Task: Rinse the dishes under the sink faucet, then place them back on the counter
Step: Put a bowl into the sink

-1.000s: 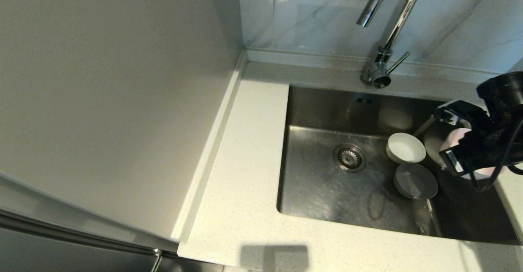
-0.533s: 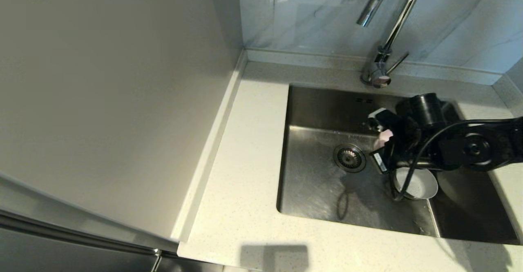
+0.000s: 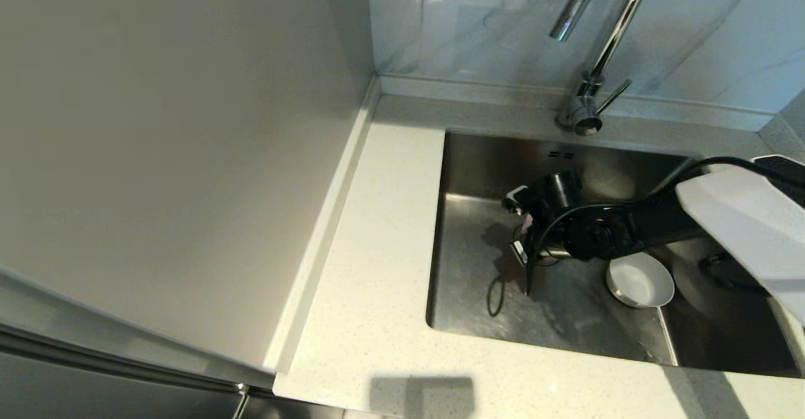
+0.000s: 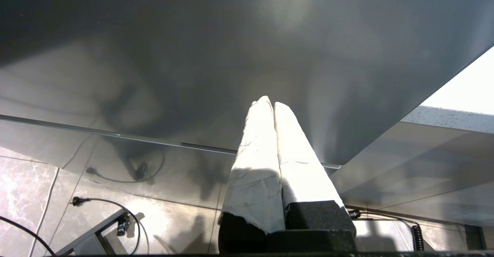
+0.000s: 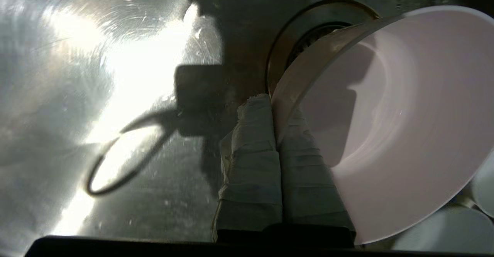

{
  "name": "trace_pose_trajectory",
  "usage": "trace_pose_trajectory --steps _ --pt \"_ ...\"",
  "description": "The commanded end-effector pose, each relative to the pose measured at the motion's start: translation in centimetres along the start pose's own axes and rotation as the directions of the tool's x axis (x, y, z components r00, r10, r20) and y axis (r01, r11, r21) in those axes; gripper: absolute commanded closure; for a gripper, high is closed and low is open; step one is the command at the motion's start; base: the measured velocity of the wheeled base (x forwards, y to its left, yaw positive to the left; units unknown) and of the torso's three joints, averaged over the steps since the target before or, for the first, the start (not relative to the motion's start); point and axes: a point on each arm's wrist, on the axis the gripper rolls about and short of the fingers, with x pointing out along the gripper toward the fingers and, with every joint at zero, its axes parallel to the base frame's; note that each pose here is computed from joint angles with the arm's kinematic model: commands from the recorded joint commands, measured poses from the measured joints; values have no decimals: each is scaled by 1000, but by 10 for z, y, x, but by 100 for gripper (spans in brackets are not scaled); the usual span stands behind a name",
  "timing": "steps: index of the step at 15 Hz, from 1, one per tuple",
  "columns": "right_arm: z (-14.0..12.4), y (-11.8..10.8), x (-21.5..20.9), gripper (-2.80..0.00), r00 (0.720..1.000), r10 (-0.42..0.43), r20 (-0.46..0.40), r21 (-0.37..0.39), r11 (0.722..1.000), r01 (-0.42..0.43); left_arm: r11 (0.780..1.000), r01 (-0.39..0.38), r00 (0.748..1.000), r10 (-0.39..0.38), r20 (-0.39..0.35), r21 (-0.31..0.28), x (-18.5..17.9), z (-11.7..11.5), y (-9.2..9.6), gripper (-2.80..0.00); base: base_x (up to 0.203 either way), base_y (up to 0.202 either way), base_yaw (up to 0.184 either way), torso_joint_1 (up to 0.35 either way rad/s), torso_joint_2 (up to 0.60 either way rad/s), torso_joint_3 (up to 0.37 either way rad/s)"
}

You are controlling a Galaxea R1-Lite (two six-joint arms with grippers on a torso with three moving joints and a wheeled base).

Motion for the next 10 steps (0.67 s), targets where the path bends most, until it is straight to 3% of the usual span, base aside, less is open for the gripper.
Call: trace_pose_trajectory --steps 1,3,4,5,10 --pt "-15 11 33 0 999 11 -52 -9 1000 -11 1000 -1 1000 1 3 -1 0 0 0 0 0 0 0 0 0 0" --pt "-16 11 36 0 999 8 -54 -8 1000 -9 1000 -1 1000 1 3 -1 0 0 0 0 0 0 0 0 0 0" --pt "-17 11 38 -167 998 3 -58 -9 1000 -4 1000 -1 1000 1 3 -1 0 0 0 0 0 0 0 0 0 0" --pt "-17 11 39 -280 998 0 -57 -8 1000 0 1000 -1 1000 1 3 -1 0 0 0 0 0 0 0 0 0 0" --pt "-4 -3 23 -280 1000 -24 -16 13 1000 25 1000 -1 1000 1 3 -1 0 0 0 0 0 0 0 0 0 0"
